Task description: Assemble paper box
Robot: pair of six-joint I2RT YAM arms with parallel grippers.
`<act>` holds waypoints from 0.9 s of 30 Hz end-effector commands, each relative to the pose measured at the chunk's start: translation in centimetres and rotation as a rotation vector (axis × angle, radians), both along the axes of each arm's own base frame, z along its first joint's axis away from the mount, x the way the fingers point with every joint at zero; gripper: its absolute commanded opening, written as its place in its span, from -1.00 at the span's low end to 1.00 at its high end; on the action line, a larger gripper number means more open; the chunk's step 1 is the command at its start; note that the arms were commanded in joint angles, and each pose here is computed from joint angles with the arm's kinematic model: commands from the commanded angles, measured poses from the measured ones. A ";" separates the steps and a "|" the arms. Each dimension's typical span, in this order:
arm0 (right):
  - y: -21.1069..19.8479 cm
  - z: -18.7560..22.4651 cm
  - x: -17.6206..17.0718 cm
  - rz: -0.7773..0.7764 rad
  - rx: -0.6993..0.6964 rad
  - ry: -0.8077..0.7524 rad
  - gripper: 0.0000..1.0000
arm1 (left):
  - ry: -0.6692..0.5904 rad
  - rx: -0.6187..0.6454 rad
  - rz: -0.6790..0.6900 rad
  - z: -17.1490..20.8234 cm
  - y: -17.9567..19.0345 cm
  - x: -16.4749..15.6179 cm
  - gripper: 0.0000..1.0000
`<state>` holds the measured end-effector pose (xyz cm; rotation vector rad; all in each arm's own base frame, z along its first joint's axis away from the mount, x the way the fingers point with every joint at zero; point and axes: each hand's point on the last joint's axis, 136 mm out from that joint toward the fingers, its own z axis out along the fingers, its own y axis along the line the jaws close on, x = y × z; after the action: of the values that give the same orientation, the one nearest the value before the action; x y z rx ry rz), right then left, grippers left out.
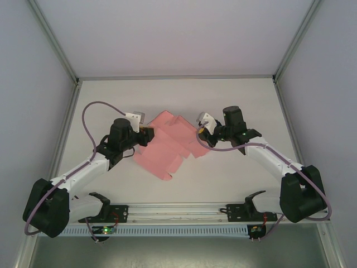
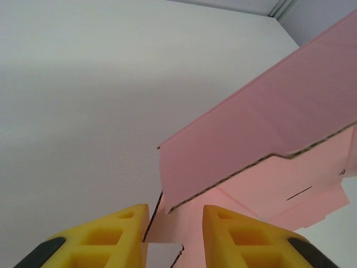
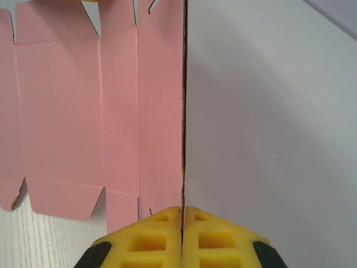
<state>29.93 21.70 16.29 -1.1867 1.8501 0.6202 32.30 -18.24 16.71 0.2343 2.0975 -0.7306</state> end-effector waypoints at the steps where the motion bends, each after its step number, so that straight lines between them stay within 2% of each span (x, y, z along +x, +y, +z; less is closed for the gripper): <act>1: 0.4 1.1 0.4 0.012 0.029 -0.005 -1.00 | -0.059 -0.004 -0.040 1.7 -0.5 0.5 -0.44; 6: 0.3 1.5 0.8 -0.015 0.039 0.001 -1.00 | -0.046 -0.018 -0.137 1.5 -2.4 -0.4 -0.71; 7: 0.4 1.6 0.7 -0.013 0.042 0.000 -1.00 | -0.045 -0.007 -0.139 1.5 -2.6 -0.4 -0.79; 8: 0.4 1.7 0.6 -0.009 0.048 -0.001 -1.00 | -0.042 0.008 -0.133 1.3 -2.8 -0.4 -0.95; 9: 0.5 1.8 0.6 -0.011 0.052 -0.001 -1.00 | -0.044 0.023 -0.127 1.2 -2.8 -0.4 -1.00; 13: 0.9 2.0 0.3 -0.007 0.049 0.000 -1.00 | -0.070 0.124 -0.078 1.0 -3.5 -0.3 -1.00; 18: 1.2 1.4 0.6 -0.052 -0.018 -0.004 -1.00 | -0.116 0.386 0.041 1.0 -4.1 0.1 -1.00; 22: 1.3 1.2 0.6 -0.092 -0.086 -0.069 -1.00 | -0.109 0.483 0.124 0.5 -5.1 0.8 -1.00; 27: 1.1 1.5 0.4 -0.114 -0.101 -0.091 -1.00 | -0.151 0.672 0.102 -1.1 -8.1 0.8 -1.00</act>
<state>30.49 21.90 16.22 -1.1529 1.9284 0.3959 32.93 -23.43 13.65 0.4729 2.2117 0.0255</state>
